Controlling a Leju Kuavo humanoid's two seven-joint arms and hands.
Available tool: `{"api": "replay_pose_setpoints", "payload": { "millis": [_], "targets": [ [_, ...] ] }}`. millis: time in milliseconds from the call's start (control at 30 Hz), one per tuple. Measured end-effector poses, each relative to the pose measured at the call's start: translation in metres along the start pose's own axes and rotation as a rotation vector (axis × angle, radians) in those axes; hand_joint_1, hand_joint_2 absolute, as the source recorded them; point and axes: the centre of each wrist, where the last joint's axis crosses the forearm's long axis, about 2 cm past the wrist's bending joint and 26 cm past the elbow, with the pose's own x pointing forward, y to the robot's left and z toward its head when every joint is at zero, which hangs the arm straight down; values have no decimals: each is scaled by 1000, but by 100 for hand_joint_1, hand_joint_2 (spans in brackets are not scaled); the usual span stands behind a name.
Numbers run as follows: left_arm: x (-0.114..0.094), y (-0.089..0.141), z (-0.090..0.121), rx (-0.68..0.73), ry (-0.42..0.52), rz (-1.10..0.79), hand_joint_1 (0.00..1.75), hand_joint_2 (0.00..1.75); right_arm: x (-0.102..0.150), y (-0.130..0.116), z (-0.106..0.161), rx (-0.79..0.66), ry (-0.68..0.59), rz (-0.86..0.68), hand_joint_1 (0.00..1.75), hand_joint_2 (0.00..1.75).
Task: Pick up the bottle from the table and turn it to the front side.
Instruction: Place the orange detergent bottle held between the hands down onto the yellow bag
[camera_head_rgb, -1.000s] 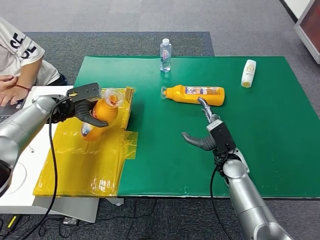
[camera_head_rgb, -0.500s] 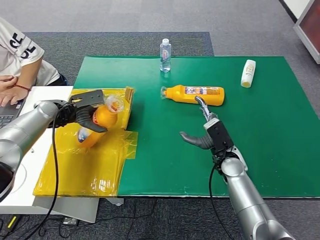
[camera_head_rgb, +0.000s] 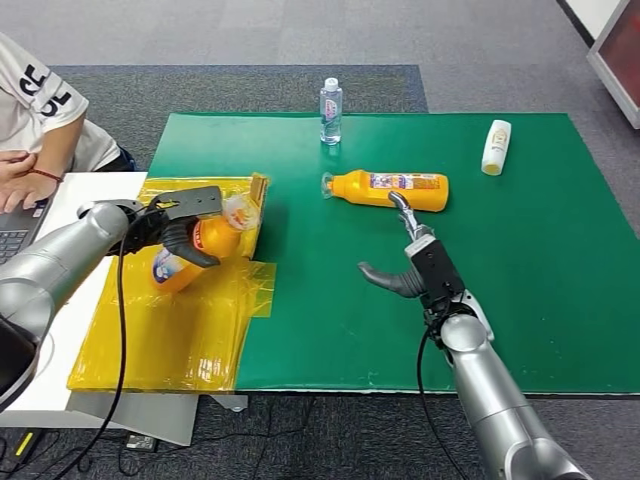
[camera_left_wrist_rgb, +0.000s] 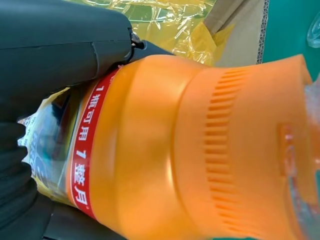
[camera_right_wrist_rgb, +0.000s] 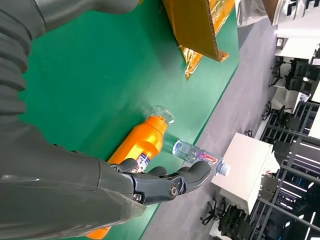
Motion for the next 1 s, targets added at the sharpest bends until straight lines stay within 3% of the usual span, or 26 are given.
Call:
{"api": "replay_pose_setpoints", "payload": {
  "millis": [733, 1000],
  "targets": [
    [-21, 12, 25, 99, -65, 11, 0, 175, -1, 1, 1, -9, 10, 4, 0, 175],
    [-16, 17, 24, 345, -222, -107, 0, 175, 1, -1, 11, -63, 6, 22, 0, 175]
  ]
}}
